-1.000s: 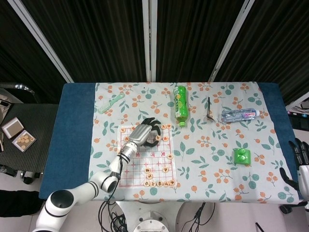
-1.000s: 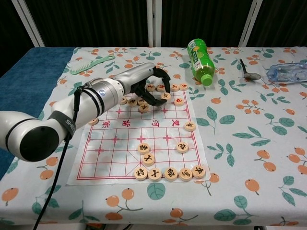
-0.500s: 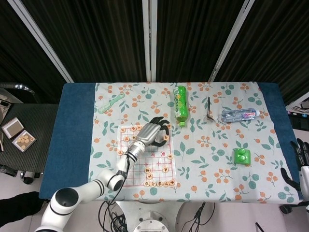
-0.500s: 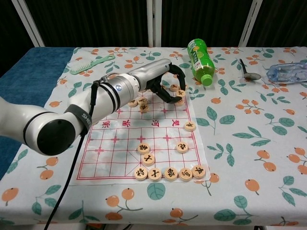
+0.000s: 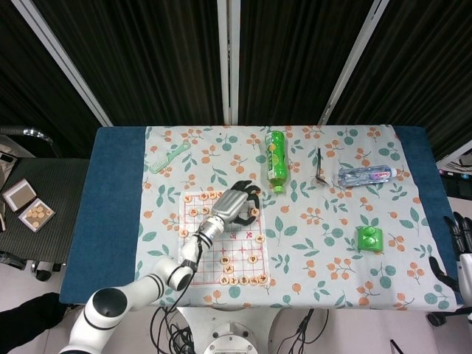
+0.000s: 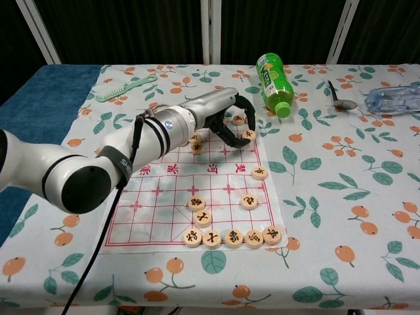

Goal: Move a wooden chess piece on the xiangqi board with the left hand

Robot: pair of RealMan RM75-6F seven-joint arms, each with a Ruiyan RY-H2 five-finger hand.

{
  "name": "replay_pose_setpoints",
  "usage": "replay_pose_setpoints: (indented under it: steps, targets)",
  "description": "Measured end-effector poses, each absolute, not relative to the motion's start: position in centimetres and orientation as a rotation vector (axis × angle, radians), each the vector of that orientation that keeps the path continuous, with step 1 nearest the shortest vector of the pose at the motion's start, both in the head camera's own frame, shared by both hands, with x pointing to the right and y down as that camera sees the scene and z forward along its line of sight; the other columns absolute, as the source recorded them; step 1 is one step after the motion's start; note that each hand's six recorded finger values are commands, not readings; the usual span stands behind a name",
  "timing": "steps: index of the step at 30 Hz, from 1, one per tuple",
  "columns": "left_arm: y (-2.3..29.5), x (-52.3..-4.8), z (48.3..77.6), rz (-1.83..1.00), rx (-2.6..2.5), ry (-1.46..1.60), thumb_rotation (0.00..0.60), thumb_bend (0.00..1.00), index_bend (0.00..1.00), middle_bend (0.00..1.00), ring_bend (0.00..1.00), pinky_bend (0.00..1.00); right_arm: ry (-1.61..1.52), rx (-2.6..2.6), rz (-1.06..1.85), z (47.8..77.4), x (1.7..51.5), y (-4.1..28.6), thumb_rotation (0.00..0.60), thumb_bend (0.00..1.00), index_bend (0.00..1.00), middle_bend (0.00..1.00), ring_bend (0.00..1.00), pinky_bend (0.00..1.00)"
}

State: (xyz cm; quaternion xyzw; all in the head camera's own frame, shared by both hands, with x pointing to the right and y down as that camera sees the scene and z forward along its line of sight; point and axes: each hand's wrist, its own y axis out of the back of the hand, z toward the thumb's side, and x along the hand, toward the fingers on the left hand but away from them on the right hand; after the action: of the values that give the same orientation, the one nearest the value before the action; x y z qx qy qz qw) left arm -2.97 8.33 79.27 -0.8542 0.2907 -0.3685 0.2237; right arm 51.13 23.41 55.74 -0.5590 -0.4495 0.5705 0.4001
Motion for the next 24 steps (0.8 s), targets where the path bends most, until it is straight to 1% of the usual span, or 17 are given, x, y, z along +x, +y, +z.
replay_pose_setpoints:
  steps: [15,24]
  targets:
    - [8.08,-3.3,79.53,-1.017,-2.341,0.824,0.6,0.34,0.53,0.16,0.0,0.0,-1.131,-1.417,1.462,56.09,51.42,23.63,0.6,0.25,0.0,0.0,0.0,0.0]
    - [8.21,-3.47,79.72,-1.018,-2.353,0.815,0.6,0.33,0.47,0.15,0.0,0.0,-1.127,-1.411,1.47,56.12,51.58,23.65,0.6,0.25,0.0,0.0,0.0,0.0]
